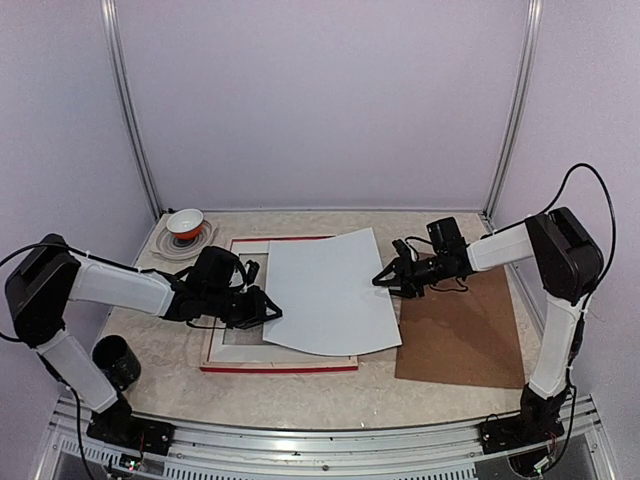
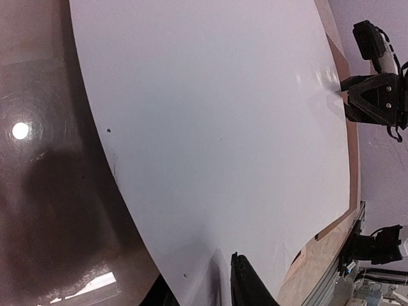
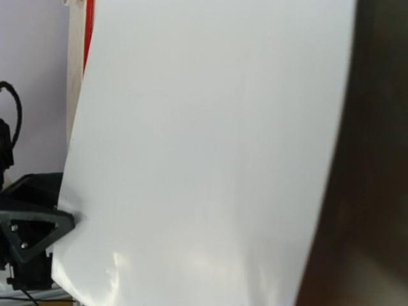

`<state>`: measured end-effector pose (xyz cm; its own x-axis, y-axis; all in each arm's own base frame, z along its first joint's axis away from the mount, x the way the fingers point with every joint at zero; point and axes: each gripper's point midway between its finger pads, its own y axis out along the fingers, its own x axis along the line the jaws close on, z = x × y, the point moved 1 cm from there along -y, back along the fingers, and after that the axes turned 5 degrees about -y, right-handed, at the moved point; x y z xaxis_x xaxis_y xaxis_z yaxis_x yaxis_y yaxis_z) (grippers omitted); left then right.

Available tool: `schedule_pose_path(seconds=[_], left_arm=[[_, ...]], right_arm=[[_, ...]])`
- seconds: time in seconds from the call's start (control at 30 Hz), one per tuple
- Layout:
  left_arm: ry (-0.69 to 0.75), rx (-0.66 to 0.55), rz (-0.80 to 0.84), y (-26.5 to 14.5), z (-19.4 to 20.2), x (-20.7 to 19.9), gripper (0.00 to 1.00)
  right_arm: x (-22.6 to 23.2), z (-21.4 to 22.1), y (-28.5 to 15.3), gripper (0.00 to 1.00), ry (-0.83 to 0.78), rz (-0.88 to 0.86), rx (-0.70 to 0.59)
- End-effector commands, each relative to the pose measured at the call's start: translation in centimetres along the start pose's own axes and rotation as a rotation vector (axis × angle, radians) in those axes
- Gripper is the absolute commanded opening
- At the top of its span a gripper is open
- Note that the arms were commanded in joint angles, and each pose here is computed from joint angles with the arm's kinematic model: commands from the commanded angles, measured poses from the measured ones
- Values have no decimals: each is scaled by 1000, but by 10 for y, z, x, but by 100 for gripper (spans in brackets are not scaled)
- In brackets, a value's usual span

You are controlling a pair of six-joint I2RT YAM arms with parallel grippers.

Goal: Put the photo into the frame
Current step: Position the photo on the mat board.

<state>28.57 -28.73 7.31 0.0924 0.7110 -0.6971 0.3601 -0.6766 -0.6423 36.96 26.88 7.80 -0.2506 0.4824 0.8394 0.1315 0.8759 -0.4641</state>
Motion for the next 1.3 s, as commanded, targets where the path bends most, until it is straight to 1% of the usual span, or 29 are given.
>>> schedule_pose_path(seconds=[0.0, 0.2, 0.43, 0.7, 0.83, 1.27], left_arm=[[48, -49, -56, -9, -9, 2, 24], [53, -60, -81, -11, -9, 7, 24], [55, -53, -123, -14, -6, 15, 24], [51, -86, -149, -23, -8, 20, 24], [40, -82, -192, -26, -4, 31, 24], [17, -110, -242, -40, -6, 49, 24]], right_arm=[[5, -1, 9, 40, -30, 21, 16], [9, -1, 15, 44, -47, 49, 35], [10, 0, 20, 47, -61, 70, 49], [11, -2, 29, 50, -78, 99, 61], [13, -2, 33, 51, -82, 99, 69], [21, -4, 37, 53, -99, 104, 69]])
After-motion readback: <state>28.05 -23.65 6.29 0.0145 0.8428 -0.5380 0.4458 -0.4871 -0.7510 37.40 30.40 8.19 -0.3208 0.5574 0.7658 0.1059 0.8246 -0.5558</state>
